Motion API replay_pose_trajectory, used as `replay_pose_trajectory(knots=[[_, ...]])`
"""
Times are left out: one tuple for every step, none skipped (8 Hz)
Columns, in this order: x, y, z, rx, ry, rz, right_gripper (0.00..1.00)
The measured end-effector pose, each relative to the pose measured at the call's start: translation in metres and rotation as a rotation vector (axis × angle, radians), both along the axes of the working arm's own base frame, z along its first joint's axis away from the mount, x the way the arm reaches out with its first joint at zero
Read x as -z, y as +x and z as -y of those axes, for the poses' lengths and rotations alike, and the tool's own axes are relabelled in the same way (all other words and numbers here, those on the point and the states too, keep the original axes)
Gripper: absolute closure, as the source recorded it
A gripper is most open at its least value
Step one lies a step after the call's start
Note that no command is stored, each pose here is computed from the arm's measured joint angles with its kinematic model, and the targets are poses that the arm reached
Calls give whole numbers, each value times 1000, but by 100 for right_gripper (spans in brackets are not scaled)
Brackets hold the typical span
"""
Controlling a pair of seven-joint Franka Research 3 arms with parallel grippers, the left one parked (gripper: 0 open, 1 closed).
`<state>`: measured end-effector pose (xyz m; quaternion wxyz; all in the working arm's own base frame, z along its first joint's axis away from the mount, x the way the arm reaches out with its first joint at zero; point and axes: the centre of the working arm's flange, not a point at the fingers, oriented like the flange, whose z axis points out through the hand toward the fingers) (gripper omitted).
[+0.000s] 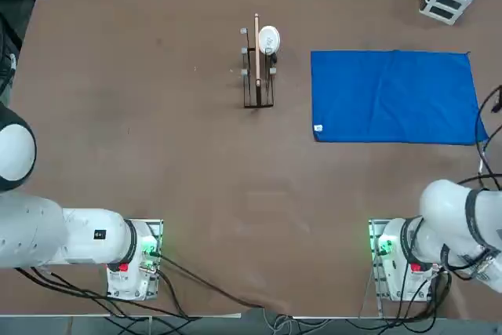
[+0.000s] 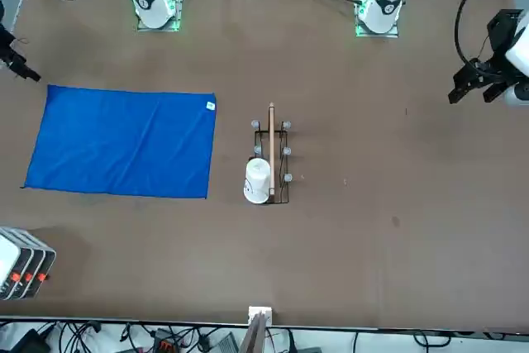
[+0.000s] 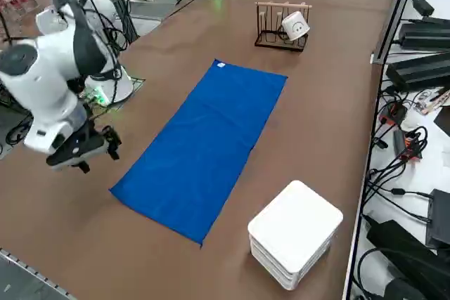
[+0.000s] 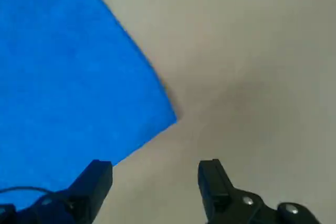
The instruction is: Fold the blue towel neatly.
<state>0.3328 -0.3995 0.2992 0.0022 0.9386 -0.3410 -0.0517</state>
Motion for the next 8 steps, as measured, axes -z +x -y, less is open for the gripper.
replay_pose_trajectory(knots=[[23, -4, 8, 7, -1, 1, 0], [44, -3, 13, 9, -9, 8, 0], [61, -5, 16, 14, -11, 10, 0], [74, -6, 18, 19, -12, 12, 0], [82, -7, 20, 23, -11, 12, 1], [85, -8, 20, 25, -9, 9, 1], [87, -8, 20, 30, -6, 10, 1], [89, -8, 20, 44, -1, 17, 1]])
